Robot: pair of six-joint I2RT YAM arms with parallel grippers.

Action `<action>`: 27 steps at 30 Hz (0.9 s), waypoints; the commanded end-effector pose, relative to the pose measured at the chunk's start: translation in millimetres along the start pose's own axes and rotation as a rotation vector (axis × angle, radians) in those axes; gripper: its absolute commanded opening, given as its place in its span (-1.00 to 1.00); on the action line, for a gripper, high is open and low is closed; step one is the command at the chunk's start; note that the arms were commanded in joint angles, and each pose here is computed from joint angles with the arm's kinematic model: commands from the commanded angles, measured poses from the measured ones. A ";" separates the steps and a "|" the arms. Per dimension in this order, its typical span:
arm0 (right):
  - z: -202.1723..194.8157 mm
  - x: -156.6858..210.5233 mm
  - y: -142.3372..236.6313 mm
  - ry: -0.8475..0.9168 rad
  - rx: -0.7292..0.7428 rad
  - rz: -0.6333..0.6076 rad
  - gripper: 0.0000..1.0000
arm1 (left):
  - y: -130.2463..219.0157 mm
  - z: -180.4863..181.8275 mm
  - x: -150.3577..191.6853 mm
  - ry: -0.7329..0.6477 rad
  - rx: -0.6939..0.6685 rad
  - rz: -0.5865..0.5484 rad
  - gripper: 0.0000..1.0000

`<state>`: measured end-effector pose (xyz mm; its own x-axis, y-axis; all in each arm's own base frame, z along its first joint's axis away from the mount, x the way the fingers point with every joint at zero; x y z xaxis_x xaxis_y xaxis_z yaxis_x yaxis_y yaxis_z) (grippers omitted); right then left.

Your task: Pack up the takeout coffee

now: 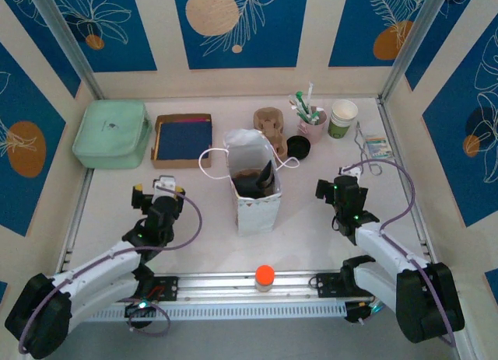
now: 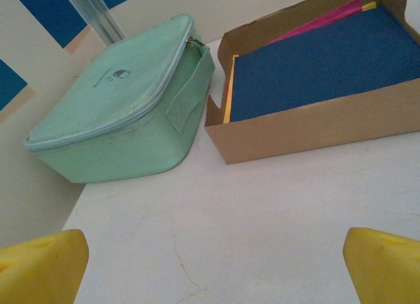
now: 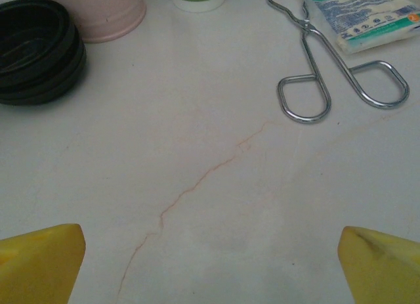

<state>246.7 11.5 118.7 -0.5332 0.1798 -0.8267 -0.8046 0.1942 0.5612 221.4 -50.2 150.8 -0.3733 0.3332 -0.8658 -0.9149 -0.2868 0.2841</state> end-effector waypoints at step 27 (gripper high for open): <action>6.1 -29.5 -13.6 -0.015 -0.013 -0.086 0.99 | -26.4 14.2 -1.4 0.110 -0.034 -0.026 0.99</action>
<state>261.2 8.7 116.2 -0.5213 0.1750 -0.8352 -0.8123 0.1981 0.5486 242.4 -31.4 149.0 -0.3577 0.2476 -0.9004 -0.9076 -0.3191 0.2728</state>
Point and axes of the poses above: each hand's point on the last joint's axis, 136 mm out from that joint toward the fingers, its own y axis back along the fingers, its own z axis along the line the jaws close on, x = y × z, the point moved 6 cm from there along y, back along the fingers, and after that the axes turned 2 degrees about -y, right-handed, at the moved point
